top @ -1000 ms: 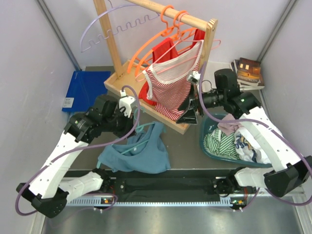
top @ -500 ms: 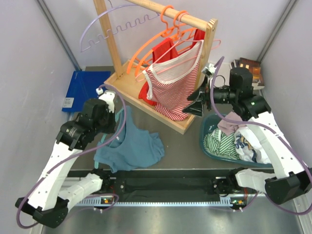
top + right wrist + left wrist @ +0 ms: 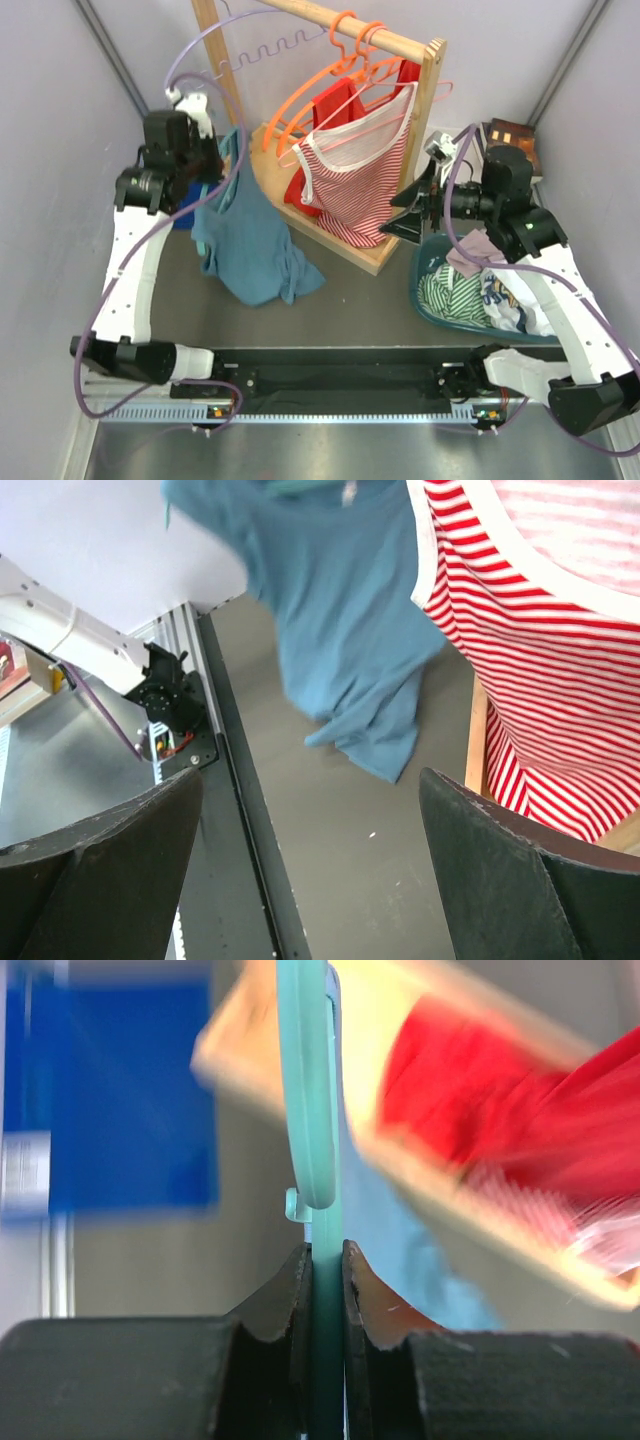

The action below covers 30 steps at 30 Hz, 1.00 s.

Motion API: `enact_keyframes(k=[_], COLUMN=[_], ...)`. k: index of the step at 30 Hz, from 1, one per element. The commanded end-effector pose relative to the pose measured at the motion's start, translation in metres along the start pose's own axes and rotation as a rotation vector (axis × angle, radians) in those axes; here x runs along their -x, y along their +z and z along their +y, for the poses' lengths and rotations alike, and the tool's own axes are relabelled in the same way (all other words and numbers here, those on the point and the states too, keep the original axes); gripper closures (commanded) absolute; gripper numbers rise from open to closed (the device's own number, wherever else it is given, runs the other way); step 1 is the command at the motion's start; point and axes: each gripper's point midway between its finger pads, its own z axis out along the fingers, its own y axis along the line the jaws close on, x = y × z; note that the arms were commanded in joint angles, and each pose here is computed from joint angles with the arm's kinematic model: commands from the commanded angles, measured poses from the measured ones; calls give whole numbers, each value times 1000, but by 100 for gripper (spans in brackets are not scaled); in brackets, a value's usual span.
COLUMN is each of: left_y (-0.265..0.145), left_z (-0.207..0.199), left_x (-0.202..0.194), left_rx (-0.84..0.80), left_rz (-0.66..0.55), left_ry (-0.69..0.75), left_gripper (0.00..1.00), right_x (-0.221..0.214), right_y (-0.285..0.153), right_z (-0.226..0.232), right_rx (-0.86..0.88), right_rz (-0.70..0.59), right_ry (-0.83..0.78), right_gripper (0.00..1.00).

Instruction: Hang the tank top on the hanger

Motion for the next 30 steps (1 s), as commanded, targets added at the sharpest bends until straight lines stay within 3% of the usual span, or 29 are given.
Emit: enact_keyframes(k=[1,9,30], left_y=[-15,-6,-15], left_z=[-35,-53,-128], left_x=[93,131,242], left_rx=[-183,-276,-490], left_rz=[-227,-272,-675], left_ry=[82,175,171], left_gripper=[100,100,100], right_x=[8,5,-1], right_y=[-8,-9,-2], right_z=[1,0,-12], right_rx=[-24,-26,-48], right_rz=[-41,-34,-27], right_ry=[-48,-44,2], right_gripper=[12,12,12])
